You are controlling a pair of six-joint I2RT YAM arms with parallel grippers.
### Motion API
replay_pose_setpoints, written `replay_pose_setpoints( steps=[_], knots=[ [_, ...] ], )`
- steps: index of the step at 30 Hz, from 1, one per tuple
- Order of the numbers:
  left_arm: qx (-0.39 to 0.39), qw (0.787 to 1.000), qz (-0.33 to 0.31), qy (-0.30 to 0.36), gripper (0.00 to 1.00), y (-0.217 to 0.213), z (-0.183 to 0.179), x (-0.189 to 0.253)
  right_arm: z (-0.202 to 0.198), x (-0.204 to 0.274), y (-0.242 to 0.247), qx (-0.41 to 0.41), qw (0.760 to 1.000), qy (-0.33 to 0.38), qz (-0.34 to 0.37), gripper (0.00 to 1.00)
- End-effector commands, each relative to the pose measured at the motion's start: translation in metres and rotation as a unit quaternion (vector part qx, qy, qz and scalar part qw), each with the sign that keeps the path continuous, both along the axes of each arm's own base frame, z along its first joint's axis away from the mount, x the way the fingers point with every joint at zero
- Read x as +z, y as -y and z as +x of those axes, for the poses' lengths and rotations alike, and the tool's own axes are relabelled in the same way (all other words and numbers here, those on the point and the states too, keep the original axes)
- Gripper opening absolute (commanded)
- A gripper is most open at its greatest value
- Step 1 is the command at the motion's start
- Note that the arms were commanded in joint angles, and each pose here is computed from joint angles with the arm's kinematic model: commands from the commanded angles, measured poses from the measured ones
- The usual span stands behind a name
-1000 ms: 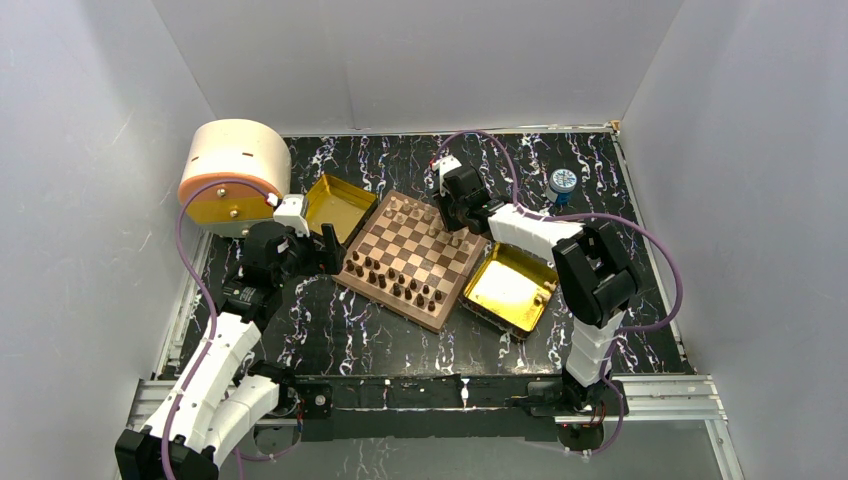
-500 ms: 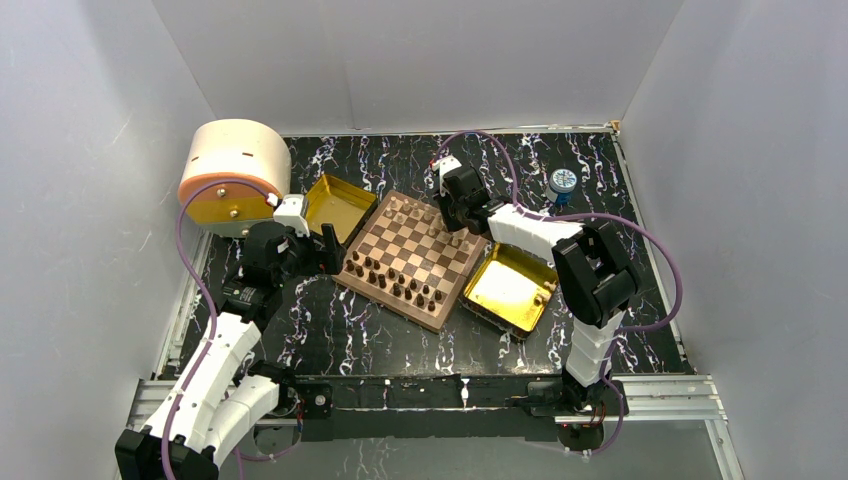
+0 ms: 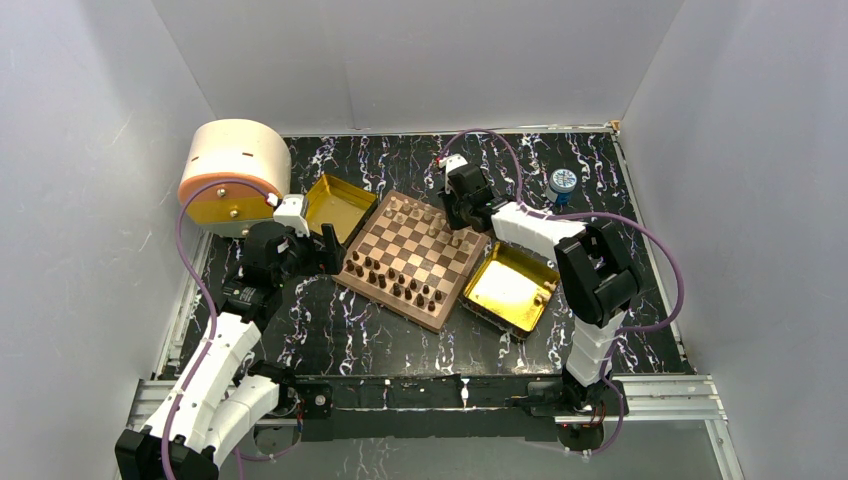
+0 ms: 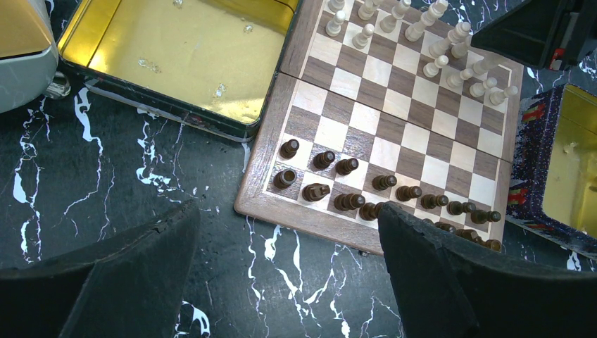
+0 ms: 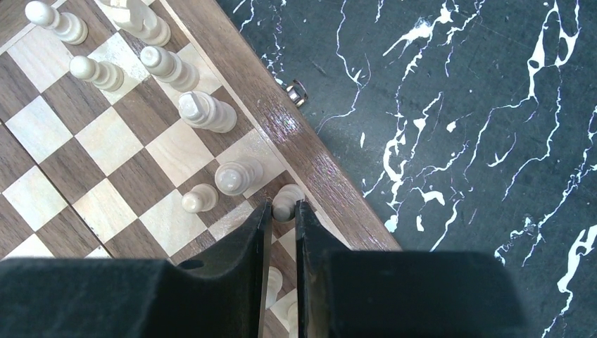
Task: Set up the chess pieces on the board
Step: Place the chess piece on the chessboard.
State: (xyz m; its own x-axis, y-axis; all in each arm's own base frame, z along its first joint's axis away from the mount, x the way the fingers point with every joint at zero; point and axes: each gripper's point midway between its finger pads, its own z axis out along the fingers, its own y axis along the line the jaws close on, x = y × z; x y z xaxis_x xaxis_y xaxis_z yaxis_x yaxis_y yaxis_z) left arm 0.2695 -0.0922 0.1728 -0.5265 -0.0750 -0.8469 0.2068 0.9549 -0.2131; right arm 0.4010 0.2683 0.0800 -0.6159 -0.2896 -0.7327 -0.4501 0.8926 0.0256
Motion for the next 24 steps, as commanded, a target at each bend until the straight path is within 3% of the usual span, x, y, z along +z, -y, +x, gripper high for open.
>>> replay_pose_setpoints(
  steps=[1,24],
  knots=[
    [-0.006,1.0,-0.001,0.017,0.94,0.0012,-0.0004,0.0076,0.0011,0.0244,-0.0012,-0.004,1.0,0.012,0.021,0.23],
    [-0.006,1.0,0.0,0.013,0.94,0.0011,0.0,0.0054,-0.0061,0.022,-0.0049,-0.009,0.999,-0.022,0.032,0.24]
  ],
)
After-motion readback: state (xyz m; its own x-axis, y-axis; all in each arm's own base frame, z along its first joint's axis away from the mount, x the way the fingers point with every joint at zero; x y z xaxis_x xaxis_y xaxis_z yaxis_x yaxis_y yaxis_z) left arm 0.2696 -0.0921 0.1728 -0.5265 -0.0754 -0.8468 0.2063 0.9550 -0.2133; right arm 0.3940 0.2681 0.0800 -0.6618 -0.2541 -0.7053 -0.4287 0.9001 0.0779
